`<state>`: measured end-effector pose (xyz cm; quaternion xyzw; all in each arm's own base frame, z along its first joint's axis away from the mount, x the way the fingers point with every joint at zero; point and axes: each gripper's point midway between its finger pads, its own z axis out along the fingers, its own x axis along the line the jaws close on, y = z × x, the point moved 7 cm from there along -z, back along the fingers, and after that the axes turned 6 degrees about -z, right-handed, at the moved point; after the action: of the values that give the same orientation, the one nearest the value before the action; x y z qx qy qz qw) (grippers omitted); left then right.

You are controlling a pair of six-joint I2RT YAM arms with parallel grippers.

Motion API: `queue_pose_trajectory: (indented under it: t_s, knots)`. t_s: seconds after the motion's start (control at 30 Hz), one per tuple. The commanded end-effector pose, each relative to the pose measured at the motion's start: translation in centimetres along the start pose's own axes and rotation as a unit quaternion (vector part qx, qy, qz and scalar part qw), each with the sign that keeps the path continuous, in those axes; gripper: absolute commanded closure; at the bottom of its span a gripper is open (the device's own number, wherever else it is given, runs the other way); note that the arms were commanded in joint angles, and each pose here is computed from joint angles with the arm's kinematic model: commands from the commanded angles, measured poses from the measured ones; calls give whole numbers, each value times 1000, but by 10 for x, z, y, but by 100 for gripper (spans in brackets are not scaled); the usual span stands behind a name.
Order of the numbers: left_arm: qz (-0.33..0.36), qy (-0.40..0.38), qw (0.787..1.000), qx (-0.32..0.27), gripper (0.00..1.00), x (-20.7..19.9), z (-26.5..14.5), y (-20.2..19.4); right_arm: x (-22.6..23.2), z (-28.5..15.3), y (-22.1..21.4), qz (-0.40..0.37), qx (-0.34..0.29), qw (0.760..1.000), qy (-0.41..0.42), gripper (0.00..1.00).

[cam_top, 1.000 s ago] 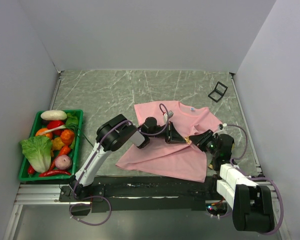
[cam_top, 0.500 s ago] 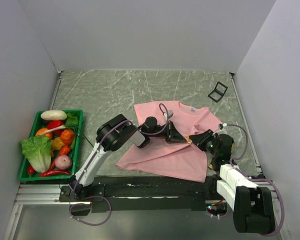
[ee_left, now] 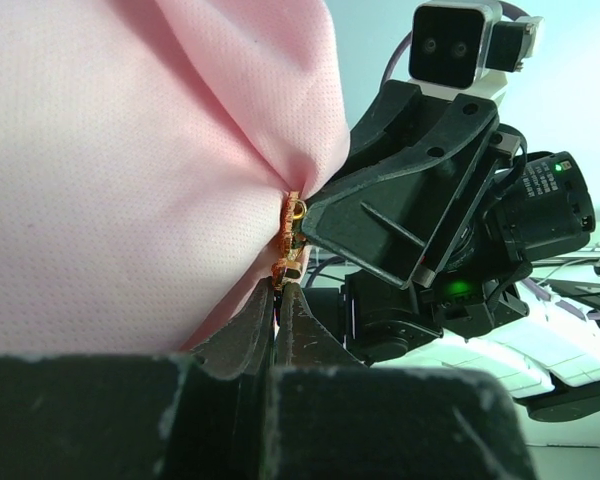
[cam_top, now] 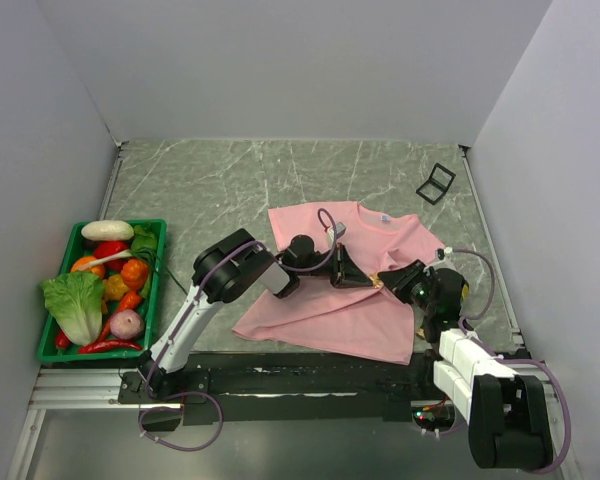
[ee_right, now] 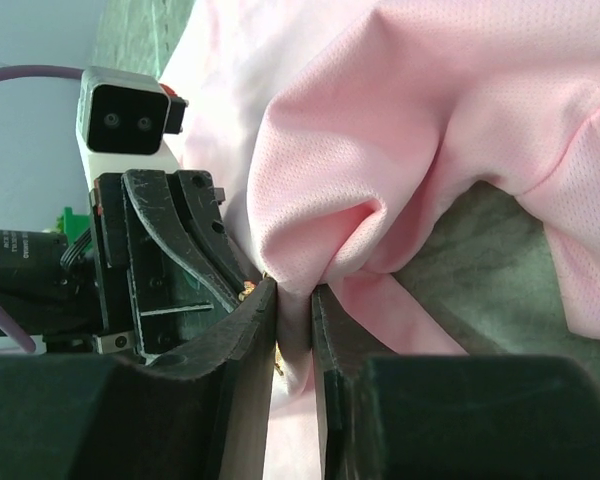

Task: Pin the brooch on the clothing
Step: Pin the brooch onto the flattened clothing.

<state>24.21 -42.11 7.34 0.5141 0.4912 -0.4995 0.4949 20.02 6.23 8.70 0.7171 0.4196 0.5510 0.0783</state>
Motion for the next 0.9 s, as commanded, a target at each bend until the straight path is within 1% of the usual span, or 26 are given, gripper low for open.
queue_pose_trajectory:
  t_s: [0.0, 0.4, 0.63, 0.87]
  knots:
    - [109, -108, 988, 13, 99, -67, 1, -11, -10, 0, -3, -9, 3, 999, -38, 76]
    - [141, -100, 985, 22, 99, -70, 2, -23, -11, 0, -4, -10, 1, 999, -45, 77]
    - [140, -98, 985, 28, 99, -67, 3, -38, -10, 0, -3, -9, -2, 999, -44, 77]
    - [135, -99, 985, 36, 99, -61, 4, -45, -10, 0, -4, -9, 0, 999, -42, 77]
